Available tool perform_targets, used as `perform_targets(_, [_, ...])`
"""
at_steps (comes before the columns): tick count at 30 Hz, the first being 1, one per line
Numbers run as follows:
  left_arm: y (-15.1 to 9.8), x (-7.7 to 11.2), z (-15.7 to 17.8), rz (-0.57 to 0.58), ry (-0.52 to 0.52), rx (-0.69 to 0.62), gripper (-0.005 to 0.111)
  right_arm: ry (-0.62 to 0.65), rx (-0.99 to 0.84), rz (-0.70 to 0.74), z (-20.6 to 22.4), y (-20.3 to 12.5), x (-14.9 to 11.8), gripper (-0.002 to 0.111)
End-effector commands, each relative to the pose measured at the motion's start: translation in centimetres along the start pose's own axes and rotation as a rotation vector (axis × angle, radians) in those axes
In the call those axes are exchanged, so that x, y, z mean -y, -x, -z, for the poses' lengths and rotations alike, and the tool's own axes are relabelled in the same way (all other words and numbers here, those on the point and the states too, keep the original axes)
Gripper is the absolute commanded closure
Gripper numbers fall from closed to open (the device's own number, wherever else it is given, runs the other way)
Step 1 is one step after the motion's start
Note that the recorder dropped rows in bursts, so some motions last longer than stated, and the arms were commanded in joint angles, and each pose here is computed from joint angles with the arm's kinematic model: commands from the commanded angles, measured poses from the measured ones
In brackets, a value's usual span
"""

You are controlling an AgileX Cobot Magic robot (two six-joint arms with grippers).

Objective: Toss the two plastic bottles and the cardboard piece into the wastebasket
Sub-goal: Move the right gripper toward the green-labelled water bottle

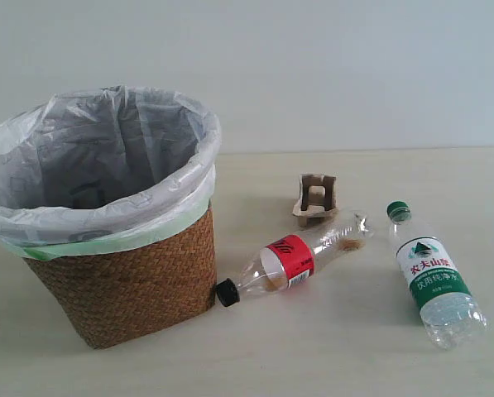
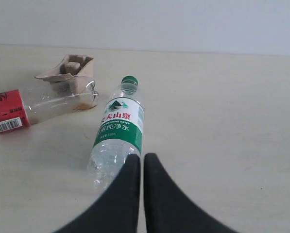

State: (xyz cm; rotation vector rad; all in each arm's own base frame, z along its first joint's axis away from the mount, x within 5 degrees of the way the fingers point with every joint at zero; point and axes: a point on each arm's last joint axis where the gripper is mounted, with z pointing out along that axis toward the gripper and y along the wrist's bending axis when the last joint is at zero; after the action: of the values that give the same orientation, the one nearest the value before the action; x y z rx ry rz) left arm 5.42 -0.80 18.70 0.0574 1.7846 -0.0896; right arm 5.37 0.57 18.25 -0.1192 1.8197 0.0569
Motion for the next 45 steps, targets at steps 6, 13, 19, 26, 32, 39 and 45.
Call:
perform_targets(6, [0.0,0.0,0.0,-0.002,-0.007,0.008,0.103,-0.032,0.349,0.111,0.6,3.1,0.1,0.108])
perform_targets(13, [0.0,0.0,0.0,-0.002,-0.007,0.008,0.103,0.052,0.836,-0.085,3.0,6.8,-0.1,0.108])
perform_targets(19, [0.0,0.0,0.0,-0.002,-0.007,0.008,0.103,0.200,1.045,-0.310,4.7,8.0,-0.2,0.108])
perform_targets(26, [0.0,0.0,0.0,-0.002,-0.007,0.008,0.103,0.116,0.809,-0.275,6.3,12.1,0.1,0.107])
perform_targets(32, [0.0,0.0,0.0,-0.002,-0.007,0.008,0.103,0.087,0.739,-0.254,6.6,15.7,0.3,0.057])
perform_targets(39, [0.0,0.0,0.0,-0.002,-0.007,0.008,0.103,0.045,0.500,-0.263,3.3,18.6,0.5,0.010])
perform_targets(45, [0.0,0.0,0.0,-0.002,-0.007,0.008,0.103,0.012,0.272,-0.280,-0.9,19.5,0.7,0.010])
